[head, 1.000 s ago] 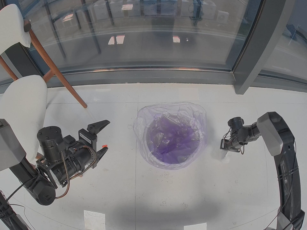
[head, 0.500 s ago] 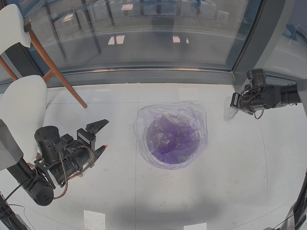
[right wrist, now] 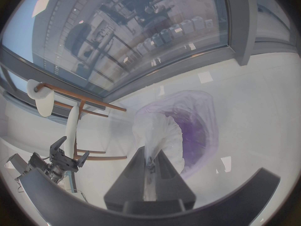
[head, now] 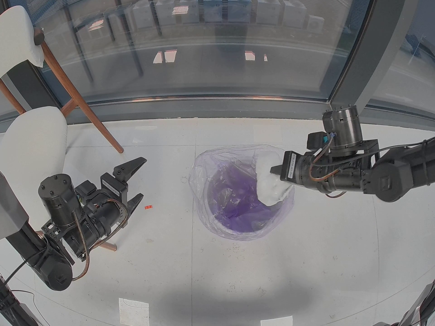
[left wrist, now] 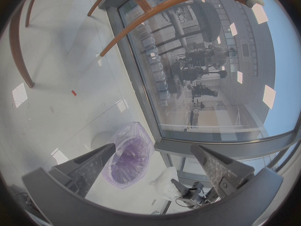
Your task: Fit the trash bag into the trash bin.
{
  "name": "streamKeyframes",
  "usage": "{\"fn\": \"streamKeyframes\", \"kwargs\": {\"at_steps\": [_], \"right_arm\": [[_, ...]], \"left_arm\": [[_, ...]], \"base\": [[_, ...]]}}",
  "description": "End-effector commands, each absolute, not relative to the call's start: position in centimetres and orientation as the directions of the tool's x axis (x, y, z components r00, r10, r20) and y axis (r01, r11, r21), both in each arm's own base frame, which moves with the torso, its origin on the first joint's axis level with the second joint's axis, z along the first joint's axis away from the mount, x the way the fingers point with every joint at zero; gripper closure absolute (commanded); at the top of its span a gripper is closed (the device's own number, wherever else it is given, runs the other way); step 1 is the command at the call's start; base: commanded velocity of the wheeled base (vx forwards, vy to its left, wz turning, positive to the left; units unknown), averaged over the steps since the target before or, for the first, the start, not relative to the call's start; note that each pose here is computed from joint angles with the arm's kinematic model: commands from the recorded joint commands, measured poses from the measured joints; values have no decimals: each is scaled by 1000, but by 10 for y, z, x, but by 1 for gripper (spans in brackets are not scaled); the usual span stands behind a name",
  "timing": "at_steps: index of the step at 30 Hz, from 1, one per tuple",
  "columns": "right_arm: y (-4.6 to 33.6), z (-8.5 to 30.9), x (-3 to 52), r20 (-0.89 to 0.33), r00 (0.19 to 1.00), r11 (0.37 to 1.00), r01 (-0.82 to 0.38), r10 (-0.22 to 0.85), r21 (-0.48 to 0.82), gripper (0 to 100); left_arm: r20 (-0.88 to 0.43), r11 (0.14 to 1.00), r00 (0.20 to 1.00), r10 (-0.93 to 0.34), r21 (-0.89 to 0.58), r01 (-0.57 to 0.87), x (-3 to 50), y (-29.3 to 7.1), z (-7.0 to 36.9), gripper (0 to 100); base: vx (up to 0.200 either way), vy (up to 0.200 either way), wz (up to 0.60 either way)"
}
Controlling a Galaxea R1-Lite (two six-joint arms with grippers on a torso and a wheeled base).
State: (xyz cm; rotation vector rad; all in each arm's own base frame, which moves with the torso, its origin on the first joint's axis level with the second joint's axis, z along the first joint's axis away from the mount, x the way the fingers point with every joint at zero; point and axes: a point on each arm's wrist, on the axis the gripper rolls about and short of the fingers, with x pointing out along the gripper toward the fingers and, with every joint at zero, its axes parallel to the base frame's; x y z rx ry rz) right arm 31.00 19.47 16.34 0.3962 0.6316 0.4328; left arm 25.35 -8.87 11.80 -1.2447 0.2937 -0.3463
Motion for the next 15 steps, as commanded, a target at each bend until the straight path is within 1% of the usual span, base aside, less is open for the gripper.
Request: {"fn": "streamKeyframes", "kwargs": {"at_steps": [1, 4, 9, 11, 15], "right_arm": [[221, 96, 339, -483, 724, 845, -262, 491, 466, 100], [222, 81, 346, -471, 748, 855, -246, 467, 457, 100], [221, 64, 351, -500, 739, 864, -223, 452, 451, 100], [224, 56, 355, -507, 735, 866, -221, 449, 448, 100], [229, 29, 372, -471, 760, 863, -227, 447, 452, 100]], "left_arm": [[53, 259, 914, -402, -951, 170, 250, -84, 131, 0], [94, 249, 912, -400, -946, 207, 244, -78, 142, 0], [137, 246, 906, -401, -936, 250, 237, -75, 153, 0], [161, 271, 903, -399, -920, 283, 235, -74, 159, 0], [179, 389, 902, -392, -857, 339, 231, -72, 164, 0]], "base": [[0, 0, 0], [0, 0, 0], [0, 0, 0], [0, 0, 0], [0, 0, 0]]}}
